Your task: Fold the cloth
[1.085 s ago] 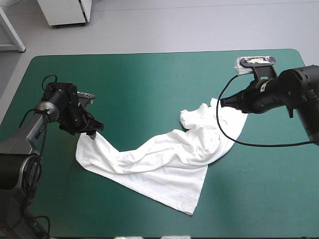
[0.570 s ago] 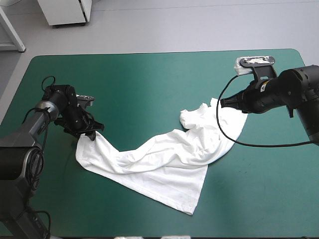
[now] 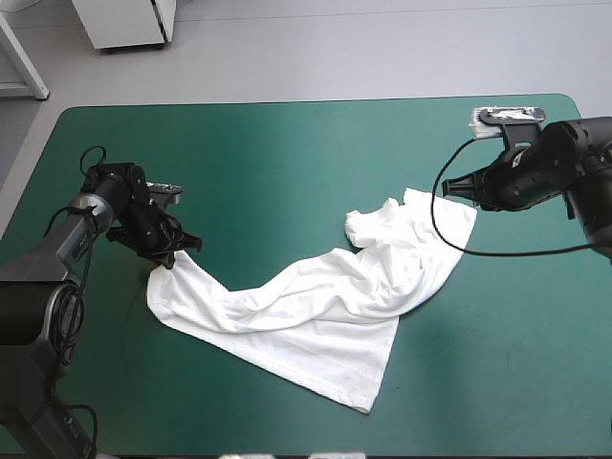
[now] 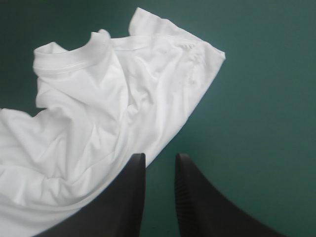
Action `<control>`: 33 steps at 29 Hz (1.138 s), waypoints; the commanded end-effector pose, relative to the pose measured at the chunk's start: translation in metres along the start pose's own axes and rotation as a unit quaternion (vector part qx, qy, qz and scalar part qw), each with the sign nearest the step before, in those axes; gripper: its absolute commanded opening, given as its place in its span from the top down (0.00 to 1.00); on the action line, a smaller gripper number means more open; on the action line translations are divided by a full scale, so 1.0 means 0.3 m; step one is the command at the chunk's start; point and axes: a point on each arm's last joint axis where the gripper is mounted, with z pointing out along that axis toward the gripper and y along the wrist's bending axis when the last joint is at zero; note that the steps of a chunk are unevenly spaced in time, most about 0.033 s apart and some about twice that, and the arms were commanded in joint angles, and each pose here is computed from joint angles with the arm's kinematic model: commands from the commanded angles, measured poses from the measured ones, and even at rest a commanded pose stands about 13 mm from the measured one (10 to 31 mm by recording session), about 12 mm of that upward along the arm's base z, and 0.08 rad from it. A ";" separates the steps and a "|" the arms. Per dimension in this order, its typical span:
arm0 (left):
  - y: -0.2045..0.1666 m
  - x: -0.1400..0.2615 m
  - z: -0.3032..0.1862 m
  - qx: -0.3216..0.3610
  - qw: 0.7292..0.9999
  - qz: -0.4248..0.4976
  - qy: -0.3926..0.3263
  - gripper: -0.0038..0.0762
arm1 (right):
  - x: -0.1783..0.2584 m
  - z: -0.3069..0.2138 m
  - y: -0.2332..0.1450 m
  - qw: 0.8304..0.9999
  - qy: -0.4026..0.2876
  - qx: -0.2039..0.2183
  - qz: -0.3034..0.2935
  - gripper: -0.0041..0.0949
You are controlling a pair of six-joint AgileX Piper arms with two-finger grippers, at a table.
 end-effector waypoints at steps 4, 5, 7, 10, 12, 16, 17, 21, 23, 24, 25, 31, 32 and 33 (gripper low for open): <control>-0.004 -0.003 -0.067 -0.003 1.000 -0.003 -0.031 0.96 | -0.092 0.146 -0.107 0.999 0.006 -0.002 0.039 0.57; -0.005 -0.002 -0.067 -0.001 1.000 -0.004 -0.030 0.96 | -0.099 0.179 -0.111 0.999 0.013 -0.002 0.040 0.54; -0.006 -0.002 -0.067 0.000 1.000 -0.005 -0.031 0.96 | -0.112 0.250 -0.120 0.999 0.026 -0.001 0.043 0.51; -0.006 -0.002 -0.067 0.000 1.000 -0.005 -0.030 0.96 | -0.123 0.342 -0.133 0.998 0.044 0.001 0.043 0.49; -0.006 -0.002 -0.067 0.001 1.000 -0.005 -0.030 0.96 | -0.134 0.394 -0.142 0.997 0.057 0.006 0.042 0.49; -0.007 -0.002 -0.067 0.002 1.000 -0.006 -0.030 0.96 | -0.178 0.461 -0.158 0.997 0.059 0.019 0.036 0.49; -0.008 -0.002 -0.067 0.004 1.000 -0.006 -0.030 0.96 | -0.193 0.473 -0.160 0.998 0.056 0.019 0.035 0.49; -0.010 -0.002 -0.067 0.007 0.999 -0.008 -0.031 0.96 | -0.237 0.521 -0.166 0.998 0.058 0.019 0.034 0.49; -0.010 -0.002 -0.067 0.007 0.999 -0.006 -0.031 0.96 | -0.240 0.551 -0.169 0.996 0.075 0.019 0.035 0.49; -0.010 -0.002 -0.067 0.007 0.999 -0.007 -0.031 0.96 | -0.235 0.571 -0.171 0.996 0.087 0.018 0.033 0.49; -0.010 -0.002 -0.067 0.007 0.999 -0.006 -0.031 0.96 | -0.228 0.590 -0.174 0.994 0.100 0.018 0.029 0.49; -0.010 -0.002 -0.067 0.007 0.999 -0.006 -0.031 0.96 | -0.207 0.653 -0.181 0.991 0.130 0.018 0.032 0.49; -0.010 -0.002 -0.067 0.007 0.999 -0.006 -0.031 0.96 | -0.206 0.658 -0.182 0.991 0.131 0.018 0.032 0.49; -0.010 -0.002 -0.067 0.007 0.999 -0.006 -0.031 0.96 | -0.203 0.670 -0.183 0.990 0.135 0.018 0.032 0.49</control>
